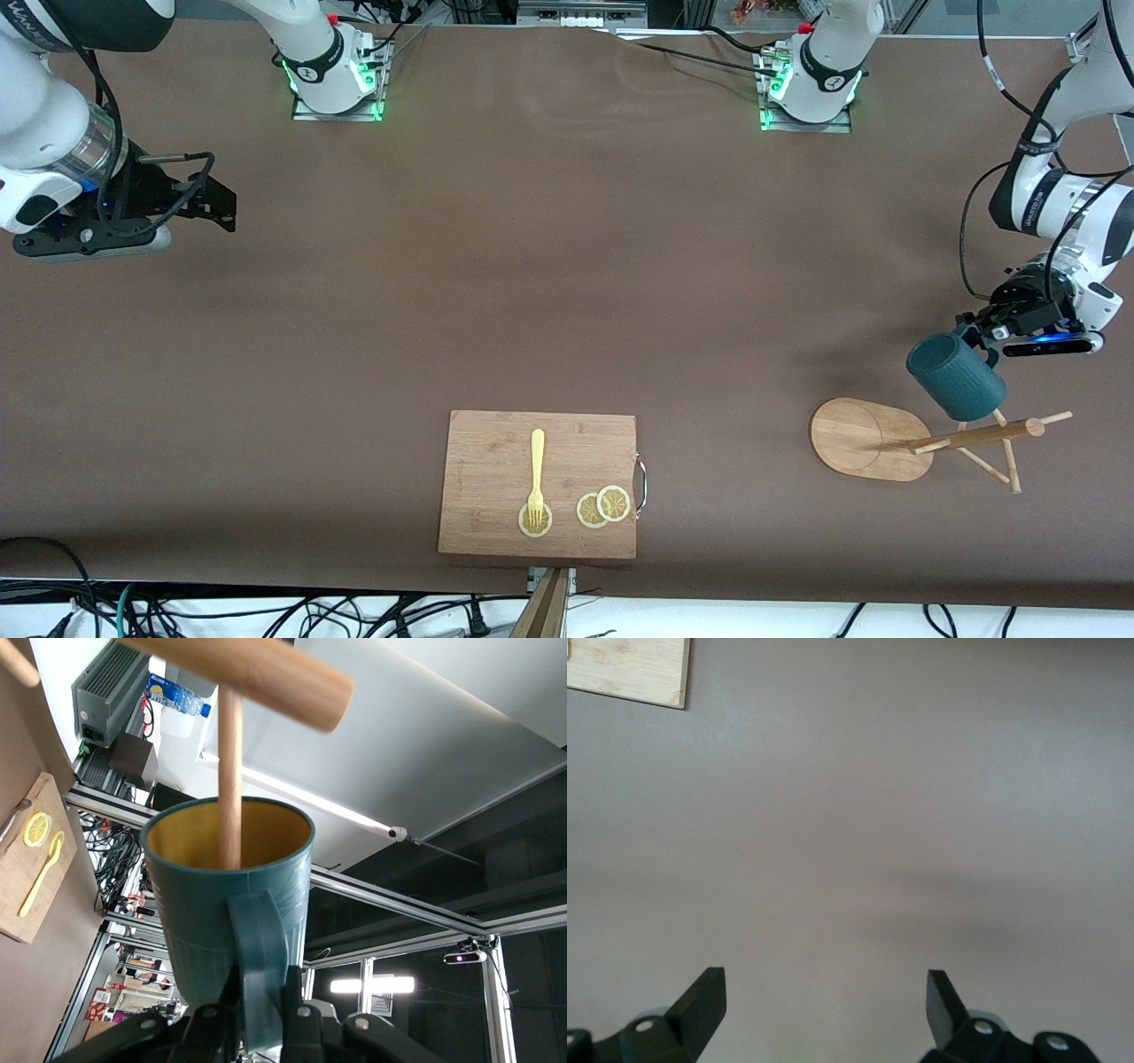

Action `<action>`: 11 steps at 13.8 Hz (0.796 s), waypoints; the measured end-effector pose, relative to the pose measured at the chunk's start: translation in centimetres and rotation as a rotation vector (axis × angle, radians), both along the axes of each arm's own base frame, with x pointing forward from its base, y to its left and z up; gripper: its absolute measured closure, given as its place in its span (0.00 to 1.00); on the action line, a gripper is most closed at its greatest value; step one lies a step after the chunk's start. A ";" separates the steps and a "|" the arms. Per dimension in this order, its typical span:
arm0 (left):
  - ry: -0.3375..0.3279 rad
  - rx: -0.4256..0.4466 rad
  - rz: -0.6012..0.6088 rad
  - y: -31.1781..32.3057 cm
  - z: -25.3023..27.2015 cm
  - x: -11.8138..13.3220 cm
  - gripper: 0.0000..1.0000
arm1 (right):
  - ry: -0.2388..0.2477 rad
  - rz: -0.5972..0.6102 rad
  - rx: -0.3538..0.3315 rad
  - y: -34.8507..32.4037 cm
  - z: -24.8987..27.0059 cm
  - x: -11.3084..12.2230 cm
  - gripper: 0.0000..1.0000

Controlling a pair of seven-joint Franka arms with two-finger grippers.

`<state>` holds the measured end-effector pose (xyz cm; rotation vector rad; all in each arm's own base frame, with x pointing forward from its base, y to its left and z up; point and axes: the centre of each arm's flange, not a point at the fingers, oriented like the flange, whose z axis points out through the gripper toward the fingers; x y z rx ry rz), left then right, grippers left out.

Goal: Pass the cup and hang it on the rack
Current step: 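Carry the mug with the left gripper and hang its handle on a rack peg, then open the left gripper and pull it back from the mug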

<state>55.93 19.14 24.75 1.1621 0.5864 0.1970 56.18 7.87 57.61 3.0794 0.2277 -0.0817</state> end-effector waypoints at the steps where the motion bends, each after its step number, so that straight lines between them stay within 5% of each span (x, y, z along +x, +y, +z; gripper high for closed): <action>1: 0.004 -0.006 0.011 0.5 -0.3 0.0 0.80 | 0.000 0.000 0.000 0.0 0.0 0.0 0.00; 11: 0.040 -0.045 0.065 2.5 -3.9 -0.1 0.80 | 0.000 0.005 0.000 0.3 0.0 0.0 0.00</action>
